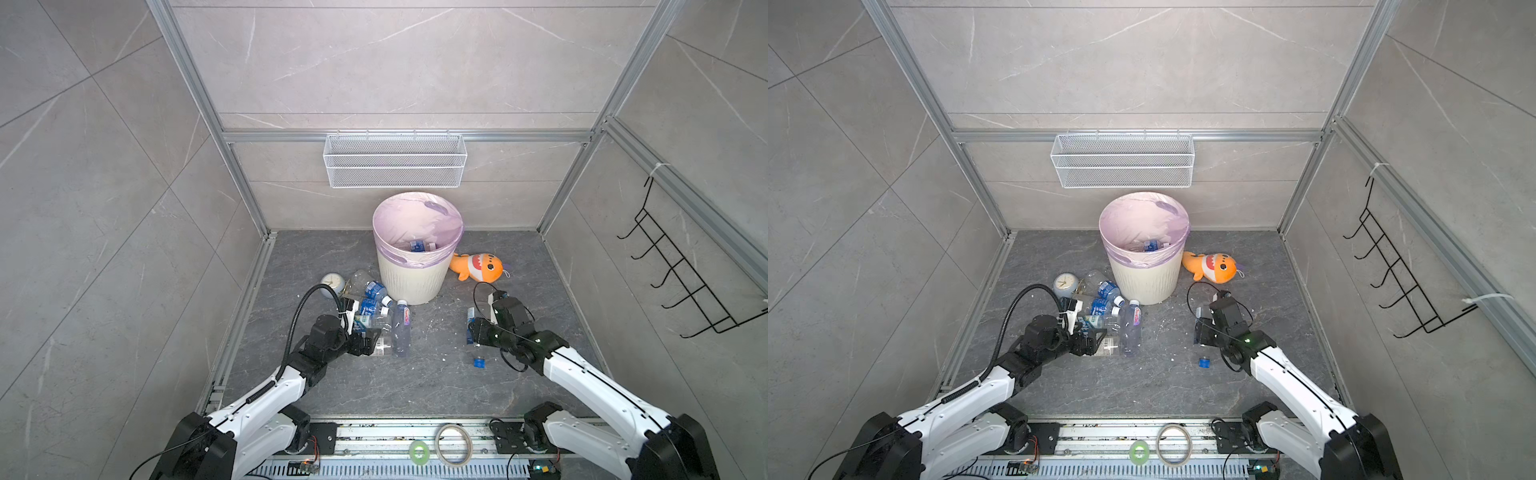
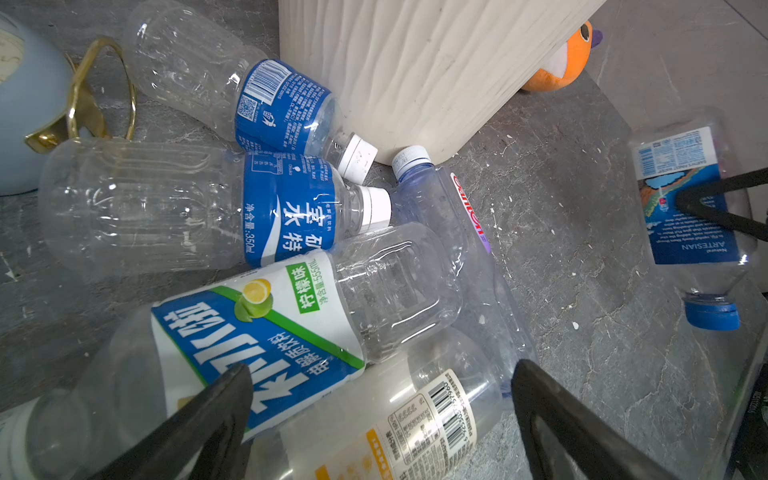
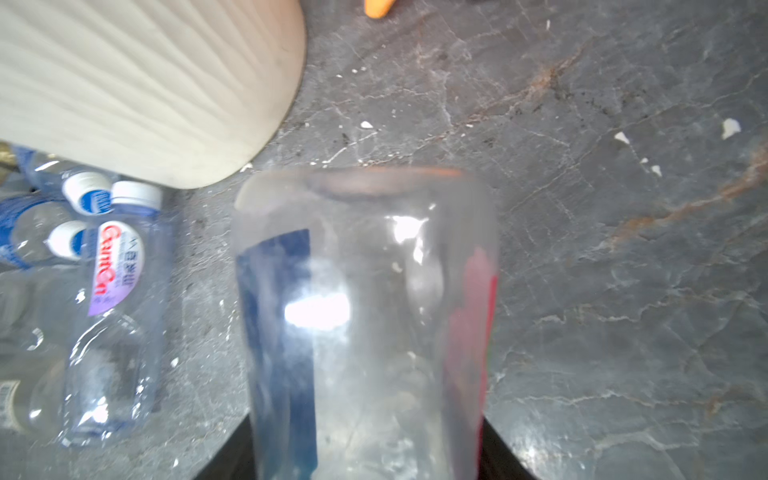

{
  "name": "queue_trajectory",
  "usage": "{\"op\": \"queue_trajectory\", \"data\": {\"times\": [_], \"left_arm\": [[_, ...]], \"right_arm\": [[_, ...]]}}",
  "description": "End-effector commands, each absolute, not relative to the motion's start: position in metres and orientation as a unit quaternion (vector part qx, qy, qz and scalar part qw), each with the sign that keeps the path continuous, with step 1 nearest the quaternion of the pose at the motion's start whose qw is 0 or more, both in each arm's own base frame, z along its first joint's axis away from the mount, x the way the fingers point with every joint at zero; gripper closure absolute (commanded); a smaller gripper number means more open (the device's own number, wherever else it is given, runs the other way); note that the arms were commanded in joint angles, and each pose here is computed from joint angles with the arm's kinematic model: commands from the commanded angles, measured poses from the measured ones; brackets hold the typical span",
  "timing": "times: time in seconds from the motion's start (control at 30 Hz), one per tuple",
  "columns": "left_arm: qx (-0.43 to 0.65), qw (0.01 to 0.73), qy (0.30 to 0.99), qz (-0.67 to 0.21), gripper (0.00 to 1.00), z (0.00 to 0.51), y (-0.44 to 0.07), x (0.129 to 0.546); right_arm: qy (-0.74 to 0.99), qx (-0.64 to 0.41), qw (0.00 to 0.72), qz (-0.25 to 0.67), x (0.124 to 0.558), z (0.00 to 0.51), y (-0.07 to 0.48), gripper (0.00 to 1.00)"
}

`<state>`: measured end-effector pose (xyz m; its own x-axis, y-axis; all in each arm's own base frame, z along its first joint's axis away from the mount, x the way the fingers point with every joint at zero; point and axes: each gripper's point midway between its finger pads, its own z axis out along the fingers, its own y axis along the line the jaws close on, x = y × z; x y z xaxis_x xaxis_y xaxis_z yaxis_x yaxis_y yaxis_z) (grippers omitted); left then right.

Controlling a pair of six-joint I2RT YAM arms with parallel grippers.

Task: Throw the plastic bottles in the bin
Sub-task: 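Lift the clear blue-labelled bottle with the right gripper toward the bin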

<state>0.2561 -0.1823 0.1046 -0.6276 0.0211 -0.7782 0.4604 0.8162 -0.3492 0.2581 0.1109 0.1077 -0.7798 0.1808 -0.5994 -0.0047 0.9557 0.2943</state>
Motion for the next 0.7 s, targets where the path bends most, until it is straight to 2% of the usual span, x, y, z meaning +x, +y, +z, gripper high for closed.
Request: {"op": "queue_trajectory", "data": {"times": [0.0, 0.3, 0.53, 0.67], "left_arm": [[0.155, 0.436, 0.842, -0.278, 0.01, 0.128, -0.19, 0.264], [0.154, 0.435, 0.843, -0.276, 0.01, 0.126, -0.189, 0.265], [0.155, 0.437, 0.842, -0.276, 0.01, 0.128, -0.189, 0.265], [0.155, 0.436, 0.843, -0.275, 0.01, 0.127, -0.189, 0.265]], "right_arm": [[0.917, 0.041, 0.368, 0.148, 0.249, 0.119, 0.11, 0.44], [0.871, 0.021, 0.455, 0.184, 0.224, 0.174, 0.101, 0.44], [0.828, 0.002, 0.519, 0.212, 0.227, 0.286, 0.106, 0.44], [0.805, -0.021, 0.545, 0.234, 0.257, 0.369, 0.131, 0.45]]}}
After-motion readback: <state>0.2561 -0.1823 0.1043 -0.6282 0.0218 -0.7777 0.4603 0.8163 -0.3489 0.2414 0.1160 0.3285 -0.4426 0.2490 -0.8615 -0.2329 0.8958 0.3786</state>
